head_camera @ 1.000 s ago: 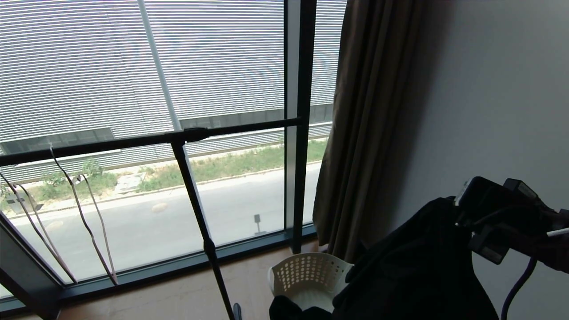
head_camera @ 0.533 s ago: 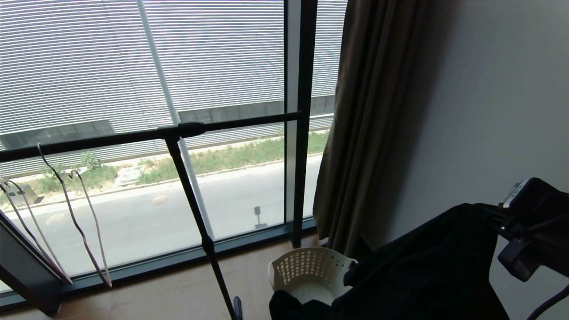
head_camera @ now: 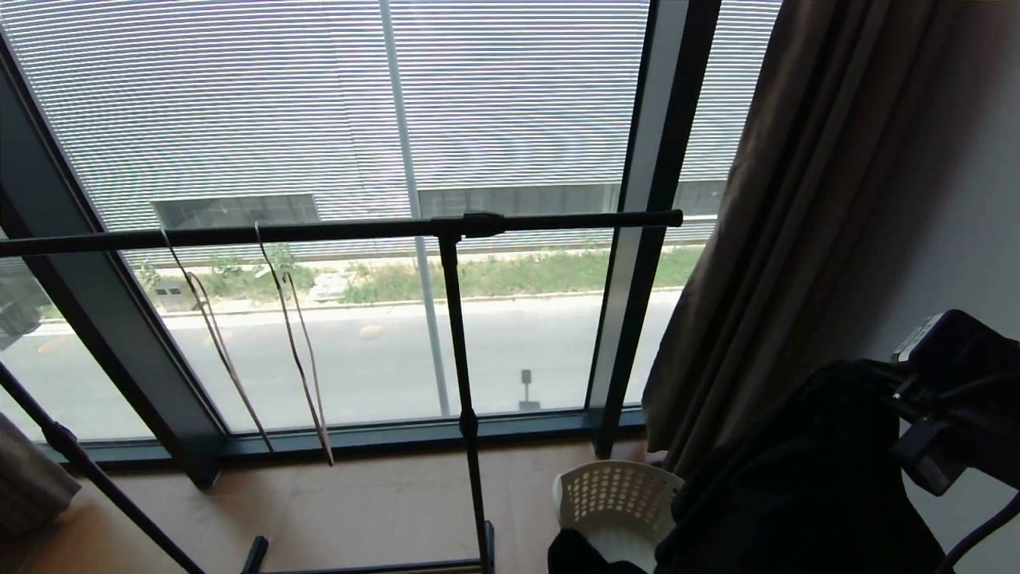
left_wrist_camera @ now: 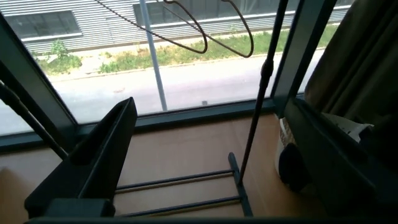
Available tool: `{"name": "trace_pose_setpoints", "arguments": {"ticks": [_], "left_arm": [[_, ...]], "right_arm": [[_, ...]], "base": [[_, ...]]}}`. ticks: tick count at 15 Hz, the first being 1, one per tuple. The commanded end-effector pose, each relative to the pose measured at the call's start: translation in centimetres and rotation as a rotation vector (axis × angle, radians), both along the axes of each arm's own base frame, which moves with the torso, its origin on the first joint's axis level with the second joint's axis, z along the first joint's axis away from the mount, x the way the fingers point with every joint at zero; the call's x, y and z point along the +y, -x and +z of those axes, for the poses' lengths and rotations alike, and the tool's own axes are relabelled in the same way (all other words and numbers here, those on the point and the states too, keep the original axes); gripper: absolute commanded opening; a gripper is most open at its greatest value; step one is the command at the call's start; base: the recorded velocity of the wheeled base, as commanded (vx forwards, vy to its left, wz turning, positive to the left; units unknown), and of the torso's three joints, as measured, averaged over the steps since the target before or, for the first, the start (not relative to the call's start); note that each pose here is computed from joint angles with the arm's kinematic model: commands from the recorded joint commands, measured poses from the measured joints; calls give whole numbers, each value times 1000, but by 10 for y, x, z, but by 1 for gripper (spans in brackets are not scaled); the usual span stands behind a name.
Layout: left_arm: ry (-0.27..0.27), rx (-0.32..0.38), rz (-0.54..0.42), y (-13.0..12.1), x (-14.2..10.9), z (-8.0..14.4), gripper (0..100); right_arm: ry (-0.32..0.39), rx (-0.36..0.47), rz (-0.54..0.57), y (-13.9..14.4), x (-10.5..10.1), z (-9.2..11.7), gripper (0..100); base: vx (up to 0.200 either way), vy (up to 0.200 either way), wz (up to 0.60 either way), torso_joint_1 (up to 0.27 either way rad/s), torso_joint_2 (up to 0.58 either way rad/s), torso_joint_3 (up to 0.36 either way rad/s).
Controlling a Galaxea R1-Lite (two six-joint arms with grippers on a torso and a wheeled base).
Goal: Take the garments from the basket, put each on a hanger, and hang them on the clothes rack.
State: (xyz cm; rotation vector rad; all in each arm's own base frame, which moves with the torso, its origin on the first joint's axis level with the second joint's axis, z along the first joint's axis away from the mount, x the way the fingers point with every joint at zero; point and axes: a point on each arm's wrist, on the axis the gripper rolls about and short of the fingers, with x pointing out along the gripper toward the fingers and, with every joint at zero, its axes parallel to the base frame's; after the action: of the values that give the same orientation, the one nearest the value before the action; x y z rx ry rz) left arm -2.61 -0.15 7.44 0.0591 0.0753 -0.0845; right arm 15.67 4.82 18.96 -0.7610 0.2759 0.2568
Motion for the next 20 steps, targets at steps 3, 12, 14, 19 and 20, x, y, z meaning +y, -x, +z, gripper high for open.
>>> {"name": "trace_pose_setpoints", "arguments": {"ticks": [3, 12, 14, 19, 20], "left_arm": [[-1, 0, -1, 0, 0, 0, 100], [1, 0, -1, 0, 0, 0, 100], [1, 0, -1, 0, 0, 0, 100], [1, 0, -1, 0, 0, 0, 100], [1, 0, -1, 0, 0, 0, 100]], "right_arm": [[0, 0, -10, -1, -1, 0, 0], [-2, -6, -37, -1, -6, 1, 0], [-3, -9, -46, -1, -8, 2, 0], [-5, -14, -46, 1, -8, 2, 0], [-5, -16, -46, 2, -8, 3, 0]], "base": [[0, 0, 0, 0, 0, 0], [-44, 156, 0, 5, 3, 1], [0, 200, 0, 5, -2, 2], [0, 200, 0, 1, 3, 3], [0, 200, 0, 7, 7, 2]]}}
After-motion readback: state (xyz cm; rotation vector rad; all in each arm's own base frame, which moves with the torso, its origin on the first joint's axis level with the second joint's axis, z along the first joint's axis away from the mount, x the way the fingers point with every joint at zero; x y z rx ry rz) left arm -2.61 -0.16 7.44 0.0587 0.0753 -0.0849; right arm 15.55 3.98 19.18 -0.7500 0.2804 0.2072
